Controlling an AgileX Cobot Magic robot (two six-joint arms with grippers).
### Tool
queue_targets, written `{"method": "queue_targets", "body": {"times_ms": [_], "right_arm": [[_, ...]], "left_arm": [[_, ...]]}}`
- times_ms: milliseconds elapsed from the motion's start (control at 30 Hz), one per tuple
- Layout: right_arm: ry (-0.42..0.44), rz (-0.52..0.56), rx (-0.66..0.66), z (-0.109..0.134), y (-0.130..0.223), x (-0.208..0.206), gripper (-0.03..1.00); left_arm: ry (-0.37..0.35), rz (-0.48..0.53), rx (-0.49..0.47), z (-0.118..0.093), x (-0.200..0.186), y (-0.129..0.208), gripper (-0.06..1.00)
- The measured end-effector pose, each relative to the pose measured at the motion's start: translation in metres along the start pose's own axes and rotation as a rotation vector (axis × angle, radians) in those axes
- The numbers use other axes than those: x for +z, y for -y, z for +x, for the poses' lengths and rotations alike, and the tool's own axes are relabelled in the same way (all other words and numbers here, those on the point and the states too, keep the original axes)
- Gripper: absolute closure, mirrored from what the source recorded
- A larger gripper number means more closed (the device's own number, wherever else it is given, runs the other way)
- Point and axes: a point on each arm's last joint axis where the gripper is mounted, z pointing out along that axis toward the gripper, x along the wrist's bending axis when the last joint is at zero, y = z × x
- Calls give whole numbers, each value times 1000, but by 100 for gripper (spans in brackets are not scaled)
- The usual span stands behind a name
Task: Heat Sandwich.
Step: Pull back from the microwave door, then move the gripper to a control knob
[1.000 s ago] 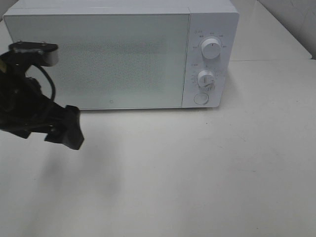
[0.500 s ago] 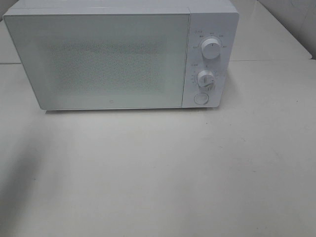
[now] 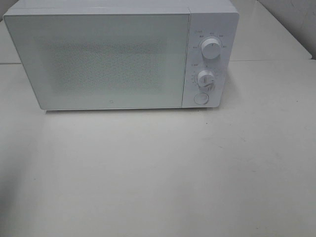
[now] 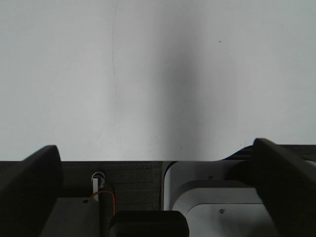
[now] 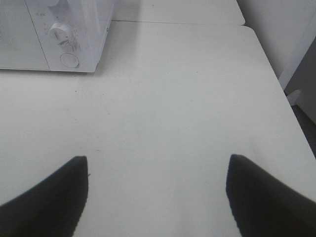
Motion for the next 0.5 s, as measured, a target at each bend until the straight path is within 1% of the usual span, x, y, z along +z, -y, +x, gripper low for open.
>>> {"method": "queue_targets", "body": {"times_ms": [33, 67, 133, 167, 233, 267, 300, 400, 433, 500], "right_arm": [[0, 0, 0, 0, 0, 0, 22], [0, 0, 0, 0, 0, 0, 22], [0, 0, 0, 0, 0, 0, 22], [0, 0, 0, 0, 0, 0, 22], [0, 0, 0, 0, 0, 0, 22], [0, 0, 0, 0, 0, 0, 22], [0, 0, 0, 0, 0, 0, 22], [0, 0, 0, 0, 0, 0, 22], [0, 0, 0, 0, 0, 0, 22], [0, 0, 0, 0, 0, 0, 22]], "left_arm": [[0, -29, 9, 0, -3, 14, -3], [0, -50, 12, 0, -4, 21, -3], [0, -66, 15, 0, -4, 27, -3], [0, -111, 17, 0, -6, 39, -3], [0, -165, 19, 0, -9, 51, -3], [0, -165, 19, 0, -9, 51, -3], [0, -218, 24, 0, -14, 62, -3], [-3, -285, 43, 0, -18, 78, -3], [-4, -326, 49, 0, -18, 88, -3], [-4, -343, 52, 0, -18, 93, -3]]}}
